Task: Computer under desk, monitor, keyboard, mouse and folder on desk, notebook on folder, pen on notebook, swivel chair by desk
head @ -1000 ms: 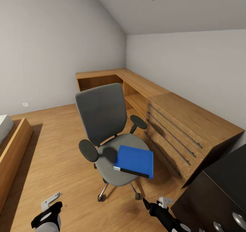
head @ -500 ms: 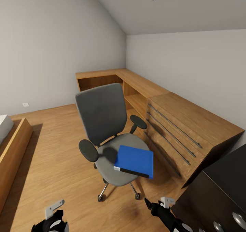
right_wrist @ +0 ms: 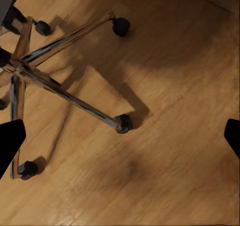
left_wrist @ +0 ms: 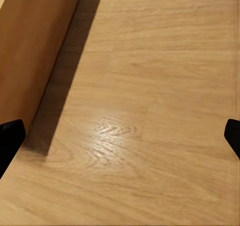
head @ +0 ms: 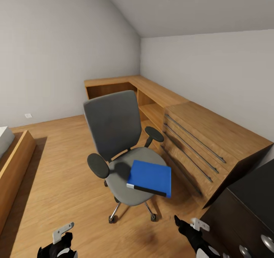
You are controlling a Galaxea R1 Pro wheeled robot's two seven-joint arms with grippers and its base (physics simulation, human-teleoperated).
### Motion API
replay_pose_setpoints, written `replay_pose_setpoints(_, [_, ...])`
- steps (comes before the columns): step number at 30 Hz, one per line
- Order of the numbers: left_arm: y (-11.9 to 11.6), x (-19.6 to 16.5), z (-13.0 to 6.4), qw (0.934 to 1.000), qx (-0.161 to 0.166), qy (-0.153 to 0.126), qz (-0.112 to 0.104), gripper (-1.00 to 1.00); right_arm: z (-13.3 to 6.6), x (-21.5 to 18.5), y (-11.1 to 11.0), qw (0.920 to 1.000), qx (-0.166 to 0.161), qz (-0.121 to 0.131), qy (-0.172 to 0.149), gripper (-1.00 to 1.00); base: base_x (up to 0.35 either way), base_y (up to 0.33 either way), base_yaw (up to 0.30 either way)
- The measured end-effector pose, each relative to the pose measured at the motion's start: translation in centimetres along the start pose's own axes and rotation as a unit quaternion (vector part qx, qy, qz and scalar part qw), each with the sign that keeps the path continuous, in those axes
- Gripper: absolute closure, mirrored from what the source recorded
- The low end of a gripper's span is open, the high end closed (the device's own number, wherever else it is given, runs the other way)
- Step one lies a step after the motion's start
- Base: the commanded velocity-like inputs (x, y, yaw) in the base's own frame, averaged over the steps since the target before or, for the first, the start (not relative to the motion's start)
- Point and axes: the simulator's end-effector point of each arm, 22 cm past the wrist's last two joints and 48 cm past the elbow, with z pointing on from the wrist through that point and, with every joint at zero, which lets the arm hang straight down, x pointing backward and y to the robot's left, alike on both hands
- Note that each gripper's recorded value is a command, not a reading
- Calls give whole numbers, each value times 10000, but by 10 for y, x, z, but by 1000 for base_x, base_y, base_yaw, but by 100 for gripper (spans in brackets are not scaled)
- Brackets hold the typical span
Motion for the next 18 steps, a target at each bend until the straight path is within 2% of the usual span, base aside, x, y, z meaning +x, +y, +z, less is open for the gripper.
replay_pose_setpoints(2, [-5, 2, 2, 10000, 93, -17, -11, -100, 3, -4, -17, 9993, 309, 173, -75, -100, 0, 0, 0])
replay_pose_setpoints(7, [-20, 6, 12, 9987, 503, -50, -11, -100, 9, 0, -29, 9980, 510, 338, -130, -100, 0, 0, 0])
replay_pose_setpoints(12, [-25, 9, 24, 9971, 759, -89, 5, -100, 15, 4, -33, 9975, 550, 407, -149, -100, 0, 0, 0])
replay_pose_setpoints(18, [-24, 17, 34, 9967, 809, -78, -24, -100, 26, -9, -14, 9978, 288, 479, -355, -100, 0, 0, 0])
